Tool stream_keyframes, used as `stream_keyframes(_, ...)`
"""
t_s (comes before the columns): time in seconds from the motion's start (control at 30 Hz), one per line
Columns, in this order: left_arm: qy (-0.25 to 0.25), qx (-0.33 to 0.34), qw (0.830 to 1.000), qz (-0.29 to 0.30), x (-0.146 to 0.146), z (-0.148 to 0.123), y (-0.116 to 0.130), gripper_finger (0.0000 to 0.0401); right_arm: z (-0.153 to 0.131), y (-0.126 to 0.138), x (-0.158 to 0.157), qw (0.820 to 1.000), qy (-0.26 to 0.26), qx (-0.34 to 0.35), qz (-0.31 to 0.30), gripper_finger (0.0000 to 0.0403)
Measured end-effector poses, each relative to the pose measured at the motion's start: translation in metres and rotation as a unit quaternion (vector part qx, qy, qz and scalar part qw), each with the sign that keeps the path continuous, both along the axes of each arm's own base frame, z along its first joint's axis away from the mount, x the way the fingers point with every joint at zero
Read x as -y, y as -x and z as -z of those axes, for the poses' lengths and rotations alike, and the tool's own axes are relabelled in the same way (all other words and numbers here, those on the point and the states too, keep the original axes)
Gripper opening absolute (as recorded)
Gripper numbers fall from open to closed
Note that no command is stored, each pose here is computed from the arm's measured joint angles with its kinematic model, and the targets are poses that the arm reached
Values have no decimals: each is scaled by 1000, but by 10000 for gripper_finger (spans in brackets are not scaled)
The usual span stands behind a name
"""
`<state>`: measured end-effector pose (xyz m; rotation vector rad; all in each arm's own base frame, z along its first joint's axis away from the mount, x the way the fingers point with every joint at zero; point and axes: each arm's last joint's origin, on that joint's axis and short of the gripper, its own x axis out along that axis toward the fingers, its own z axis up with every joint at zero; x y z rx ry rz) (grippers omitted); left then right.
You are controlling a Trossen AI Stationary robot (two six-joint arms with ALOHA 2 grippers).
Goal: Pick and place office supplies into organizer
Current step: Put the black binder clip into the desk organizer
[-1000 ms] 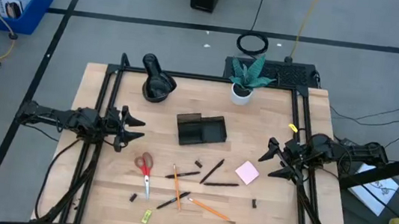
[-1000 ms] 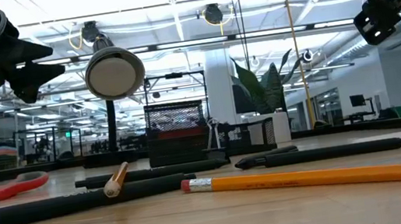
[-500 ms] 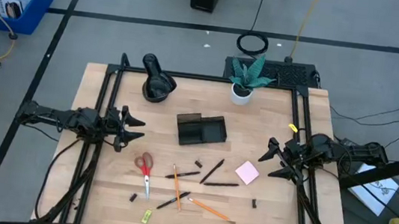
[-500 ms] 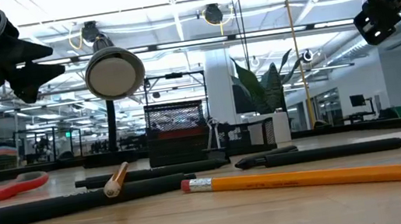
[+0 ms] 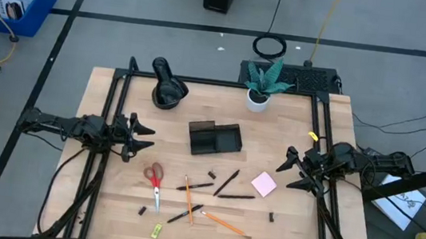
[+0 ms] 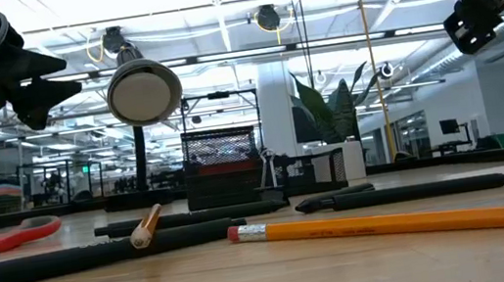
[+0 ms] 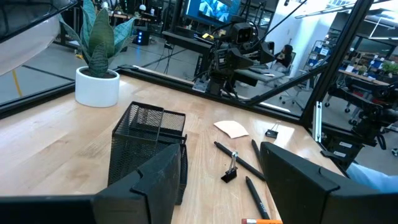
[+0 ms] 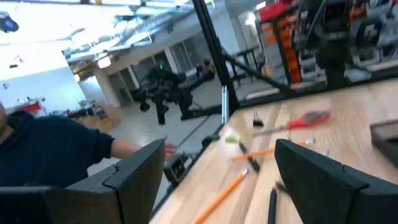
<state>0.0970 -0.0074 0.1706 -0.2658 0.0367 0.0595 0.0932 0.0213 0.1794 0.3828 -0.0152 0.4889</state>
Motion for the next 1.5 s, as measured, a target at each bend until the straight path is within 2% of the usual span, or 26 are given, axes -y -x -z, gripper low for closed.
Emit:
stream_keyframes(0.2, 14, 1, 1000, -1, 0, 0, 0, 225, -3, 0, 0, 999, -51, -8, 0, 295)
stream_keyframes(0.37, 22, 1, 1000, -1, 0, 0, 0, 225, 5, -4, 4, 991, -84, -65, 82, 295)
stream_keyframes(0.5, 22, 1, 1000, -1, 0, 0, 0, 225, 12, -11, 7, 984, -64, -94, 137, 295)
stream_keyframes(0.63, 22, 3, 1000, -2, 0, 0, 0, 225, 15, -20, 6, 980, -54, -109, 159, 295)
stream_keyframes(0.73, -13, 38, 999, -29, -2, -7, 0, 225, 17, -27, 3, 976, -36, -112, 184, 295)
stream_keyframes(0.83, -28, 64, 996, -51, -3, -13, 0, 225, 21, -33, -4, 975, -54, -136, 168, 295)
stream_keyframes(0.93, -25, 85, 995, -54, -3, -17, 1, 225, 20, -38, -11, 980, -59, -125, 146, 295)
stream_keyframes(1.07, -24, 85, 995, -54, -3, -17, 1, 225, 13, -43, -22, 981, -86, -85, 150, 295)
stream_keyframes(1.2, -37, 82, 994, -55, -3, -17, 1, 225, 10, -51, -39, 979, -103, -108, 138, 295)
stream_keyframes(1.27, -38, 83, 994, -55, -3, -17, 1, 225, -4, -61, -51, 983, -92, -95, 125, 295)
stream_keyframes(1.37, -31, 83, 995, -54, -3, -17, 1, 225, -19, -74, -67, 985, -61, -85, 138, 295)
stream_keyframes(1.5, -15, 89, 994, -54, -3, -18, 1, 225, -35, -89, -87, 980, -50, -128, 147, 295)
